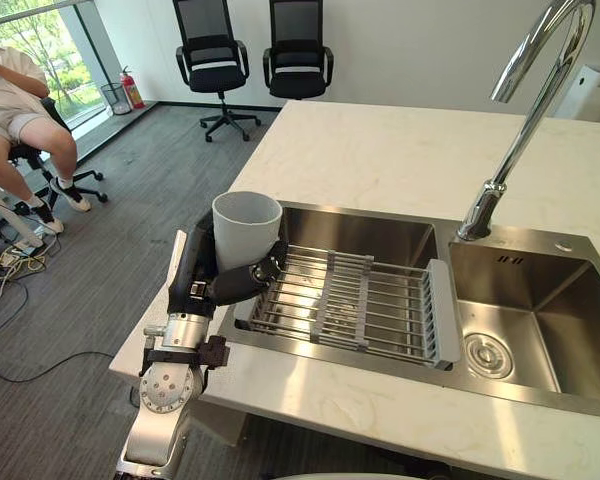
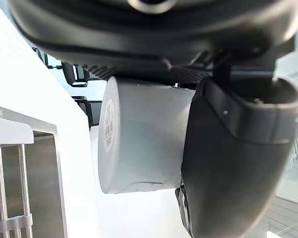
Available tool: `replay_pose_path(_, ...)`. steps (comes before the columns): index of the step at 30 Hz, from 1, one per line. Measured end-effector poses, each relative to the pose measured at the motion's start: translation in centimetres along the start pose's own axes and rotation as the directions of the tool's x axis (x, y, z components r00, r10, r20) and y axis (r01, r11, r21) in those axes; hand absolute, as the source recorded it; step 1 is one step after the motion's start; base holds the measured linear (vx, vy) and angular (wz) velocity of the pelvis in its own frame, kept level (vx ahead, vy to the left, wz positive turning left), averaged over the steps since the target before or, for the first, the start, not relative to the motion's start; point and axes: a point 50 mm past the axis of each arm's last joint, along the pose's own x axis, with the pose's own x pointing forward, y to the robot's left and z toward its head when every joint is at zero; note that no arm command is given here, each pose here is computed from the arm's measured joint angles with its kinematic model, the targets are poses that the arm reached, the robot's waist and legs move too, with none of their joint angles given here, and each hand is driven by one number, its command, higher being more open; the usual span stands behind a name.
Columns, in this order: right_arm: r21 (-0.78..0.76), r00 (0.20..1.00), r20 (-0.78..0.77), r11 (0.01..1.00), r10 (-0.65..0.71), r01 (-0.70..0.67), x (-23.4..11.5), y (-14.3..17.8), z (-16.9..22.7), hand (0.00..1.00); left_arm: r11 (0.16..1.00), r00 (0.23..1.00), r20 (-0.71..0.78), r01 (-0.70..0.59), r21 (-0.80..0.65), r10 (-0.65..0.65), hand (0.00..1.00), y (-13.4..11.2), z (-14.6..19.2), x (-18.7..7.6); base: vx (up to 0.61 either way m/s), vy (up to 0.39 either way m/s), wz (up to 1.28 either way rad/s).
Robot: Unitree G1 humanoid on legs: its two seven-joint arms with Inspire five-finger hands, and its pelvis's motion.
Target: Walk over to the sink, pick up the cup, carry it to the dishwasher, place the cup inside the dishwasher, then close the dishwasher door
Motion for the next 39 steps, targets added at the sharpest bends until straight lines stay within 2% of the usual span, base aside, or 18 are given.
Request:
replay_pose_path(6, 0.003, 1.000, -0.013, 1.000, -0.002, 0.002, 0.1, -0.1, -0.2, 1.00, 0.999, 1.000, -0.020, -0.007, -0.041, 0.006, 0.00, 0.1, -0.3, -1.3, 0.00, 0.005, -0.03)
replay_pose_path(12, -0.035, 0.999, 0.022, 0.999, 0.030, -0.029, 0.2, 0.5, 0.5, 1.00, 0.997, 0.999, 0.017, 0.031, -0.073, -0.029, 0.00, -1.2, 0.1, -1.1, 0.00, 0.032, 0.55)
replay_pose_path(18, -0.081, 0.977, 0.161, 0.989, 0.138, -0.126, 1.6, 3.7, 5.4, 1.00, 0.994, 0.987, 0.160, 0.011, -0.105, 0.006, 0.00, -1.8, 2.9, 0.1, -0.10, -0.044, 0.48)
replay_pose_path(23, -0.111, 0.970, 0.187, 0.984, 0.155, -0.136, 1.6, 4.3, 6.3, 1.00, 0.991, 0.982, 0.191, 0.022, -0.130, 0.003, 0.00, -2.0, 3.5, 0.0, -0.19, -0.041, 0.11)
replay_pose_path(28, -0.122, 0.962, 0.220, 0.983, 0.164, -0.140, 1.2, 4.5, 6.8, 1.00, 0.983, 0.957, 0.286, 0.097, -0.159, -0.048, 0.00, -3.3, 5.4, 0.3, -0.04, 0.047, 0.30)
replay_pose_path(33, -0.096, 0.966, 0.201, 0.984, 0.164, -0.148, 0.9, 5.0, 5.8, 1.00, 0.968, 0.967, 0.222, 0.166, -0.189, -0.123, 0.00, -5.2, 3.8, 0.3, -0.03, 0.076, 1.13)
replay_pose_path(39, -0.085, 0.974, 0.133, 0.981, 0.184, -0.174, 1.0, 6.2, 4.2, 1.00, 0.967, 0.981, 0.029, 0.192, -0.168, -0.189, 0.00, -6.0, -0.6, 0.0, 0.00, 0.061, 0.31)
